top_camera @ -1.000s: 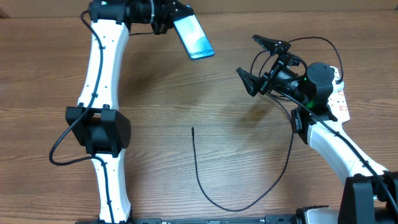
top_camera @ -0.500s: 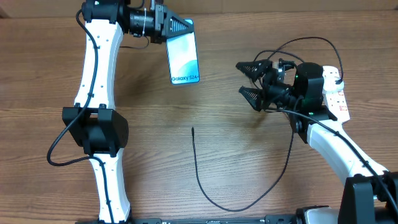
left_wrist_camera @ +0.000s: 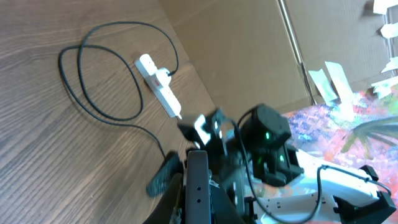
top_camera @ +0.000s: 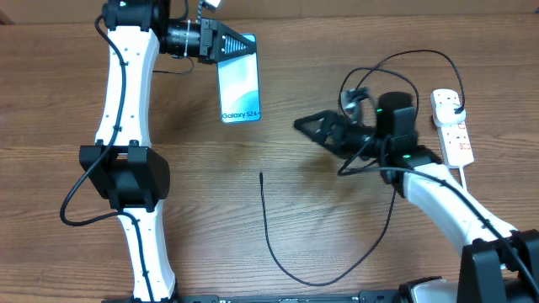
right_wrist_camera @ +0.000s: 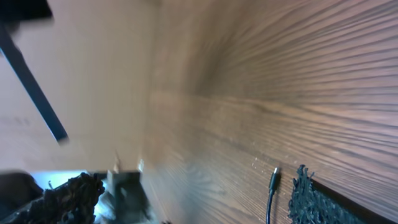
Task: Plug charger to phone and switch on socket
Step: 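Swing the right gripper down toward the black cable's plug on the table, then lower the right gripper and close it on the cable just behind the plug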
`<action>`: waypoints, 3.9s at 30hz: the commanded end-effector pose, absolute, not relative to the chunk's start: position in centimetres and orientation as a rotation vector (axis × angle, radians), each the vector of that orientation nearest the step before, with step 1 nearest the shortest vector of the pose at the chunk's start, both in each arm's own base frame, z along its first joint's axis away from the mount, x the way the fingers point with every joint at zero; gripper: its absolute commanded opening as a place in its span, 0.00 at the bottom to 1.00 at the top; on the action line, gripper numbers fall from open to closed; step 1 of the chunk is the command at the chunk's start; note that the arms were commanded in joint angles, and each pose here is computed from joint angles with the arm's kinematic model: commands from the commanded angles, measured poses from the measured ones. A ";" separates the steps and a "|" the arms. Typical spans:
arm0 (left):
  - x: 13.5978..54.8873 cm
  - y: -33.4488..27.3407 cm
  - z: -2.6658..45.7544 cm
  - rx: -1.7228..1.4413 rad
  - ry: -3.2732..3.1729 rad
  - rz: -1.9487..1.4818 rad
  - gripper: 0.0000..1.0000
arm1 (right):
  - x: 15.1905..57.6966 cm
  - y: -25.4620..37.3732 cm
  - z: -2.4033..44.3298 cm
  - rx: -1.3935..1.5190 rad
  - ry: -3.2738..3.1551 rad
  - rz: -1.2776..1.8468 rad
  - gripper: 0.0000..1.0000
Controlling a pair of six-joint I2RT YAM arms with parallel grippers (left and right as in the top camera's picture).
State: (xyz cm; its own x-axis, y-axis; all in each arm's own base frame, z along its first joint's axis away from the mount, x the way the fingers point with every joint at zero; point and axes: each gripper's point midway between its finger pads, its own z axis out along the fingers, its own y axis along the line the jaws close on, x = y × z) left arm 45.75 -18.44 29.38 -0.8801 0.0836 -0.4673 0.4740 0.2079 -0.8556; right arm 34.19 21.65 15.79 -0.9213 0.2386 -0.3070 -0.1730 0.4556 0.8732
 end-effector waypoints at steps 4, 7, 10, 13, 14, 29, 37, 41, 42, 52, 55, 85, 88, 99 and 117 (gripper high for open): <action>46.7 -15.6 30.2 0.481 2.076 -1.748 0.04 | 33.5 24.6 14.6 -0.098 2.386 1.181 1.00; 47.3 -13.6 30.4 0.432 2.062 -1.735 0.04 | 32.5 24.9 12.9 -0.119 2.497 0.950 1.00; 47.5 -12.4 30.6 0.404 2.049 -1.733 0.04 | 31.1 25.0 11.4 -0.135 2.567 0.786 1.00; 47.6 -11.9 30.6 0.390 2.050 -1.728 0.04 | 29.8 25.4 10.4 -0.169 2.603 0.694 1.00; 47.6 -11.9 30.6 0.389 2.051 -1.727 0.04 | 29.4 25.5 10.1 -0.179 2.613 0.663 1.00; 47.6 -11.8 29.5 0.368 2.119 -1.682 0.04 | 26.9 27.8 7.7 -0.309 2.648 0.497 0.98; 47.6 -11.8 29.4 0.366 2.130 -1.673 0.04 | 25.5 28.8 6.2 -0.385 2.716 0.428 0.99; 47.7 -11.7 29.1 0.366 2.143 -1.659 0.04 | 25.7 29.5 4.6 -0.422 2.805 0.291 0.99; 47.7 -11.7 29.2 0.365 2.142 -1.660 0.04 | 25.7 29.7 4.4 -0.429 2.816 0.271 0.98; 47.7 -11.7 29.2 0.370 2.137 -1.658 0.04 | 25.4 28.9 3.9 -0.353 2.881 0.196 0.98; 47.8 -11.7 29.2 0.373 2.136 -1.656 0.04 | 24.8 28.5 3.7 -0.325 2.911 0.186 0.98; 48.0 -11.7 29.3 0.389 2.122 -1.642 0.04 | 27.2 29.4 3.2 -0.234 2.890 0.101 0.93; 48.0 -11.7 29.3 0.389 2.123 -1.642 0.04 | 27.5 29.6 2.2 -0.249 2.935 0.026 0.90; 48.1 -11.6 29.3 0.397 2.117 -1.633 0.04 | 27.8 29.4 1.2 -0.212 2.984 -0.079 0.77; 48.2 -11.6 29.3 0.406 2.108 -1.627 0.04 | 27.6 29.5 0.4 -0.220 2.998 -0.078 0.29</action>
